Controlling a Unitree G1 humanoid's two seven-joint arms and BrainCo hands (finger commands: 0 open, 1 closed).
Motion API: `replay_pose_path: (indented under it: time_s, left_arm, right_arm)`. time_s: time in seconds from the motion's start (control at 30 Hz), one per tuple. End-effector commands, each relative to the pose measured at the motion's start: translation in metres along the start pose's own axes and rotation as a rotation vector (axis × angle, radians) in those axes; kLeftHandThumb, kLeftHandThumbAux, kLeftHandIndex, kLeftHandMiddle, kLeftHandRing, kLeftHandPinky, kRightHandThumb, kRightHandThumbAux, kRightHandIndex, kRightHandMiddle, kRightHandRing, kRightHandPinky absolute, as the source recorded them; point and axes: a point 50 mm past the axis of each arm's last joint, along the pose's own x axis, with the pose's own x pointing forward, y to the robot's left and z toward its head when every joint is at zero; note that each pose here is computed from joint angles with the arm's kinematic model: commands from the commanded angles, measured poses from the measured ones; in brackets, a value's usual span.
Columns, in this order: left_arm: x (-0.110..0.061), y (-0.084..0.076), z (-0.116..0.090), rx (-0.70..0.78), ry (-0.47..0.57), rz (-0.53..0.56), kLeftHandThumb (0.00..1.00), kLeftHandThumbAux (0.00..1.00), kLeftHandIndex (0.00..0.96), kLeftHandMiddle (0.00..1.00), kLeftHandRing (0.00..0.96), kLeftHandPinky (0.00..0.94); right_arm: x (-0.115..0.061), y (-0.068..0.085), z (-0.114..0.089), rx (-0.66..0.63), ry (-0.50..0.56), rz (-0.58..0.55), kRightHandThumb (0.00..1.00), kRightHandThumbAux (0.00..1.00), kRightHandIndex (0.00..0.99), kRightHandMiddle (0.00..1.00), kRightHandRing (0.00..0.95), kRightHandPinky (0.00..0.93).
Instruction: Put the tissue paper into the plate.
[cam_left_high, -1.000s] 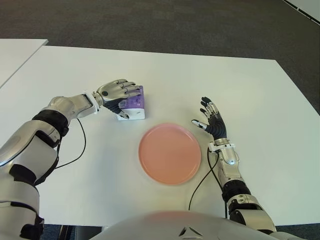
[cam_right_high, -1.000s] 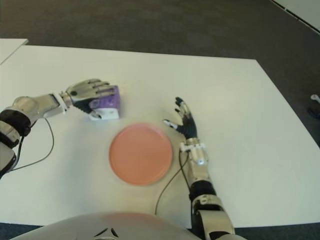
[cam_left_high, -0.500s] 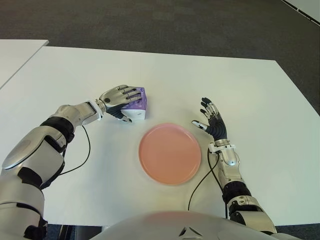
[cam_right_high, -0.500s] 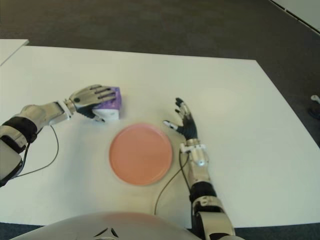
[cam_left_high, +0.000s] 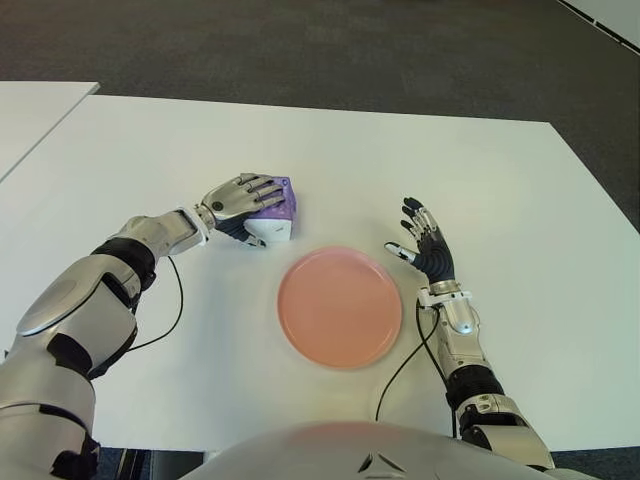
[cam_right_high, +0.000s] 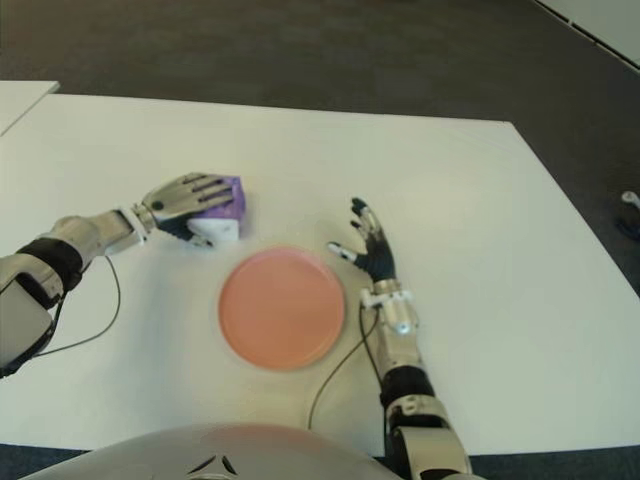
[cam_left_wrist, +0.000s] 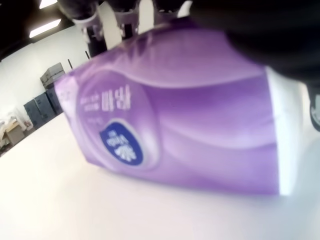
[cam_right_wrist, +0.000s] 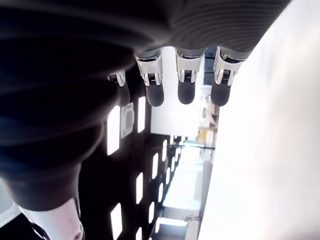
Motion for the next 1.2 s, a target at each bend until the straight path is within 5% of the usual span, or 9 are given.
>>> replay_pose_path:
  time_s: [0.03,0.77,0.97,1.1,1.2]
  left_arm:
    - [-0.016,-0.039,0.026,-0.010,-0.069,-0.184,0.020,0.288,0.000,0.000,0.000,0.000]
    - [-0.017,-0.038,0.024,0.064,-0.050,-0.109,0.010,0.263,0.000,0.000,0.000,0.000]
    - [-0.015,-0.035,0.021,0.122,-0.058,-0.075,0.017,0.304,0.000,0.000,0.000,0.000]
    - [-0.013,-0.031,0.020,0.187,-0.071,-0.007,0.027,0.433,0.000,0.022,0.000,0.007]
    - [-0.012,-0.027,0.021,0.238,-0.082,0.092,0.153,0.602,0.154,0.323,0.323,0.330]
  right_arm:
    - [-0.045,0.004,-0.036,0.019,0.199,0.003,0.000,0.776,0.000,0.000,0.000,0.000]
    - [-0.044,0.001,-0.036,0.013,0.203,0.012,0.000,0.776,0.000,0.000,0.000,0.000]
    - [-0.043,0.002,-0.036,0.013,0.203,0.009,0.000,0.773,0.000,0.000,0.000,0.000]
    - [-0.043,0.001,-0.035,0.010,0.202,0.009,0.000,0.772,0.000,0.000,0.000,0.000]
    - [-0.043,0.001,-0.035,0.010,0.202,0.008,0.000,0.773,0.000,0.000,0.000,0.000]
